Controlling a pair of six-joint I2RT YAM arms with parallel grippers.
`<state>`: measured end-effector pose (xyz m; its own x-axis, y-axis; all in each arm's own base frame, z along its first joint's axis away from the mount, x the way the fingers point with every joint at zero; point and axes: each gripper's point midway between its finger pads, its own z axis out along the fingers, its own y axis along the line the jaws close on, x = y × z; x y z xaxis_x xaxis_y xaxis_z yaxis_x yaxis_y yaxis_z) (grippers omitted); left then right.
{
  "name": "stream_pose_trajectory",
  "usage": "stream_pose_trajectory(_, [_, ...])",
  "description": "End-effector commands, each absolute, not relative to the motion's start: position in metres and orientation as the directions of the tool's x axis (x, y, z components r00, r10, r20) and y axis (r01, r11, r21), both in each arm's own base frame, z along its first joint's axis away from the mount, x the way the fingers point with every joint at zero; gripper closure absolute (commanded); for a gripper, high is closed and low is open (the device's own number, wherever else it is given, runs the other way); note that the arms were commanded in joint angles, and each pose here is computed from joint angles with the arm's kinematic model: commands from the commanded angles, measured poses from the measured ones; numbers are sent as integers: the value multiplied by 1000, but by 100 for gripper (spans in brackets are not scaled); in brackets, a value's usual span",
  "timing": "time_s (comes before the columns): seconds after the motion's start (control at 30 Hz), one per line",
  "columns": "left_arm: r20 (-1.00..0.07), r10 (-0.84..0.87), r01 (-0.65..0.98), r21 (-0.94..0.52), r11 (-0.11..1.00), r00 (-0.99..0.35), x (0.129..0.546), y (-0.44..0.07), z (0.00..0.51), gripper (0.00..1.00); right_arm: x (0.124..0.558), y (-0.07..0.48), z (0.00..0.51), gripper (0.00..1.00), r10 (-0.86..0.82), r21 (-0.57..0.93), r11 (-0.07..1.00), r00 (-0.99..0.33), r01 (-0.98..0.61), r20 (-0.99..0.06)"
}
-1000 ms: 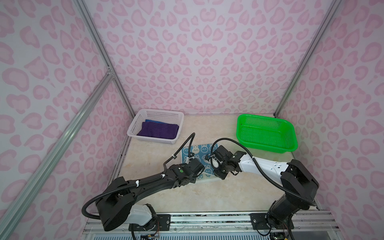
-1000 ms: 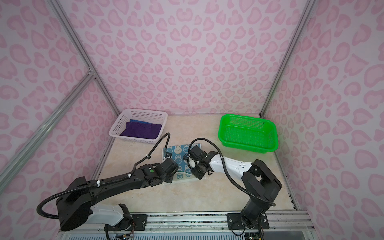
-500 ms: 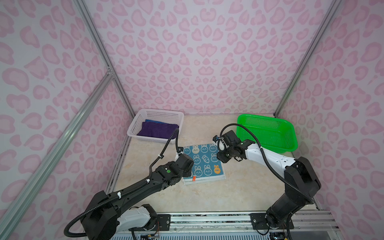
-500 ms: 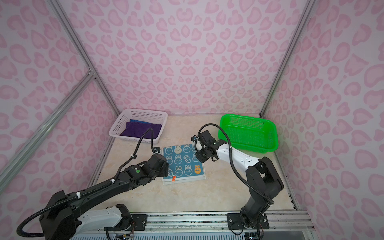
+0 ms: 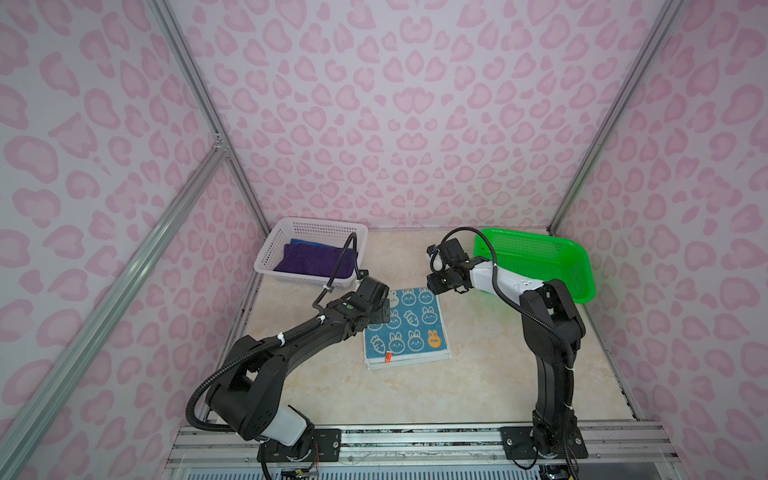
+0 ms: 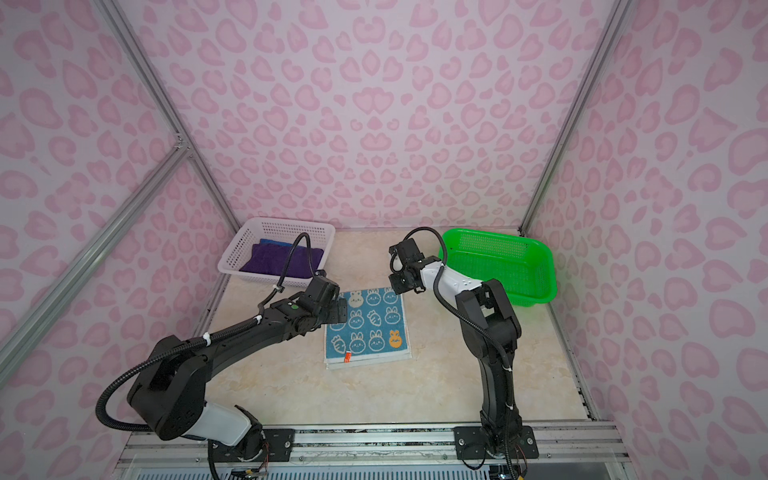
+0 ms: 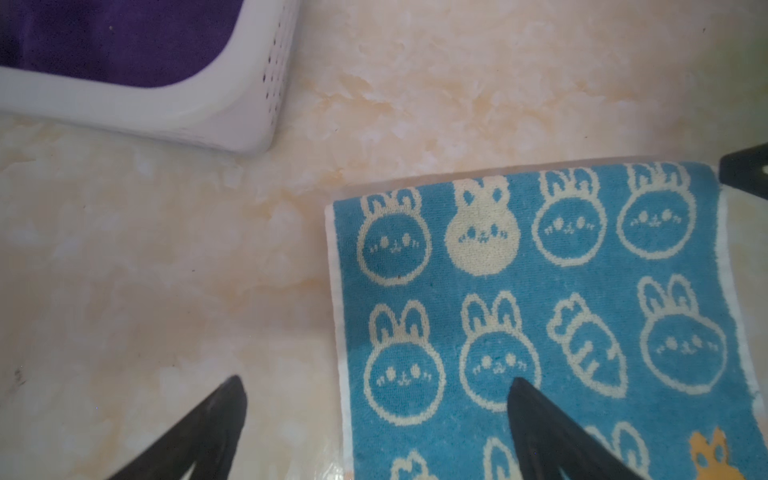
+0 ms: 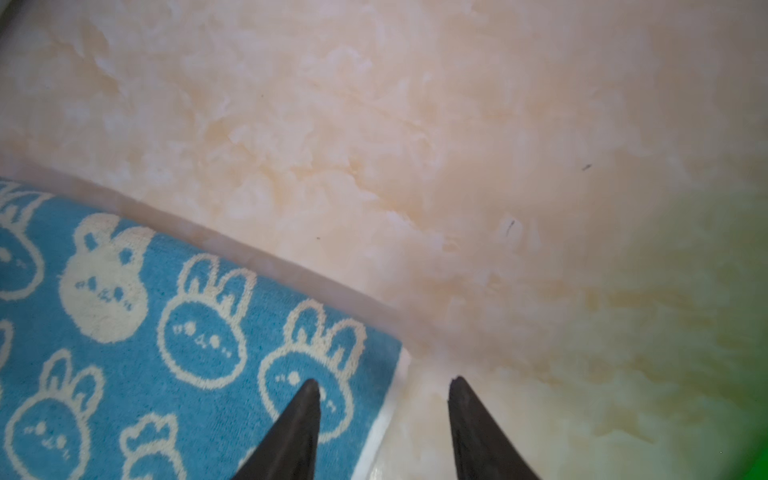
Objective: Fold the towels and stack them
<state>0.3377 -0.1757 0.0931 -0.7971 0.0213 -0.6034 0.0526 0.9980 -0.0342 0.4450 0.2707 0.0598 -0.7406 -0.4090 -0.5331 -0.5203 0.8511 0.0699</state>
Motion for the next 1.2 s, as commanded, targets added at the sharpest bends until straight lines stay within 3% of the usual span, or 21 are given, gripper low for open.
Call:
stream_pose_trajectory(0.0, [-611, 32, 74, -42, 996, -791, 348, -183, 94, 0, 449, 276, 49, 50, -398, 99, 855, -766, -510, -505])
stream_pose_trajectory(0.33, [-602, 78, 114, -21, 993, -794, 361, -189, 93, 1, 432, 261, 10, 60, -393, 109, 874, -819, -474, -418])
stream_pose_trajectory(0.37, [-601, 83, 118, -19, 993, -795, 363, -190, 94, 0, 430, 260, 5, 63, -388, 112, 876, -824, -469, -414])
stream_pose_trajectory(0.47, [-594, 89, 121, -15, 993, -800, 371, -192, 93, 1, 428, 256, -2, 88, -381, 121, 878, -830, -463, -408])
stream_pose_trajectory(0.57, [-584, 69, 108, -33, 994, -809, 379, -194, 90, 1, 428, 250, -1, 99, -371, 118, 883, -830, -454, -416])
stream_pose_trajectory(0.9, [-557, 48, 109, -76, 991, -829, 412, -213, 78, 5, 407, 203, 17, 100, -402, -8, 899, -819, -438, -410])
stream_pose_trajectory(1.17, [-527, 43, 122, -116, 986, -849, 445, -236, 55, 15, 403, 202, 27, 100, -391, 19, 897, -812, -442, -433])
